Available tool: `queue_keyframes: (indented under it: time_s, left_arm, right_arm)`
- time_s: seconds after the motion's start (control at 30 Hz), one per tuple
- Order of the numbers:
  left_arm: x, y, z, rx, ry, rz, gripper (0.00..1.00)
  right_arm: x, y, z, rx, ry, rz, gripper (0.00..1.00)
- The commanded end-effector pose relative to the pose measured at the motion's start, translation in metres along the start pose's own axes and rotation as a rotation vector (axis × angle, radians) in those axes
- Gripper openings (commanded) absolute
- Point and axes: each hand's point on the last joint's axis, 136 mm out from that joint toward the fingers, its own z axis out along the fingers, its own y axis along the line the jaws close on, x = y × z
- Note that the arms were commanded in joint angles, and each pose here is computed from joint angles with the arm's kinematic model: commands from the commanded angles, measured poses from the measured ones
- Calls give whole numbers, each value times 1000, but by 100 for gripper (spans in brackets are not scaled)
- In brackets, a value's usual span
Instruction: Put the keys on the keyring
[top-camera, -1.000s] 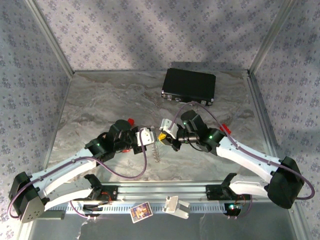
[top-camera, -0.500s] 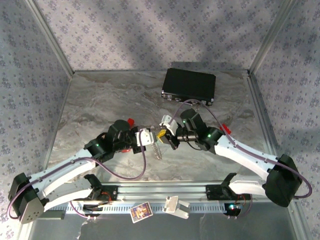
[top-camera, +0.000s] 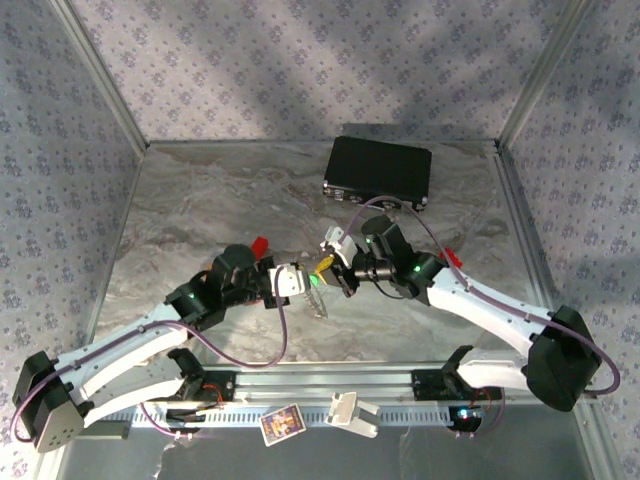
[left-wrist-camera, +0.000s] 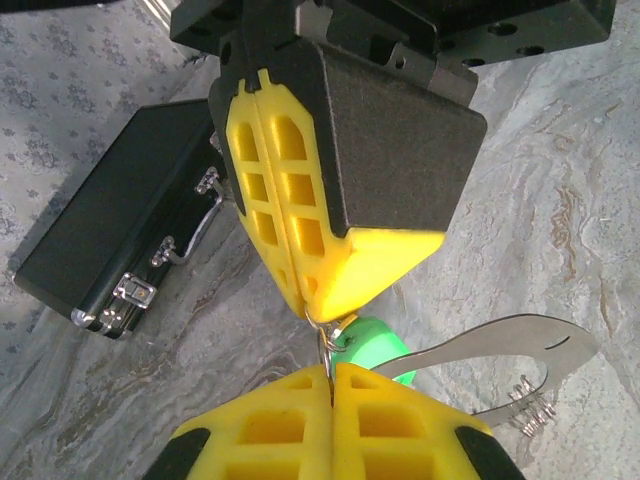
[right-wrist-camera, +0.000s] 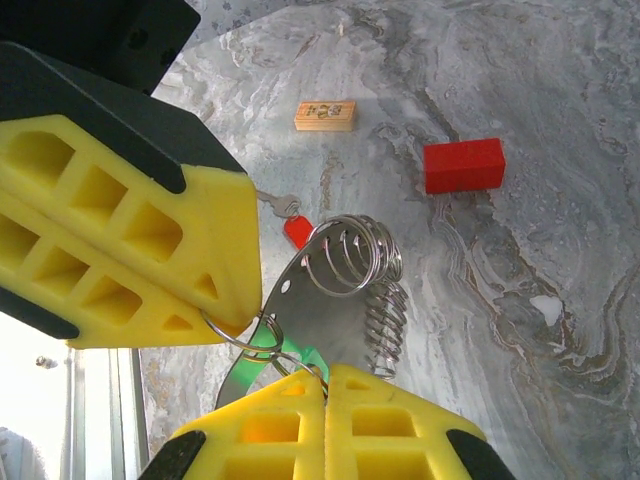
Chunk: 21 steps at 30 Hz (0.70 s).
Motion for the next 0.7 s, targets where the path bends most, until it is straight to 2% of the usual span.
queue_keyframes:
  time_s: [0.0, 0.13, 0.23, 0.37, 0.5, 0.67]
  left_arm:
    - [-24, 4, -5, -27, -116, -7, 0]
    - [-31, 9, -7, -58, -168, -62, 0]
    - [-35, 12, -9, -74, -206, -125, 0]
    - [-32, 13, -10, -95, -256, -274, 0]
    - [-35, 13, -18, -103, -323, -355, 0]
    - [-41, 16, -33, -67, -444, -422, 0]
  right_arm:
    - [-12, -1, 0, -14, -23, 10, 0]
    - [-8, 9, 0, -81, -10, -6, 2]
    - [-7, 10, -5, -92, -4, -28, 23]
    - [-14, 11, -21, -78, -37, -98, 39]
    - [-13, 14, -34, -73, -70, -210, 41]
    - [-25, 25, -42, -154, -151, -272, 40]
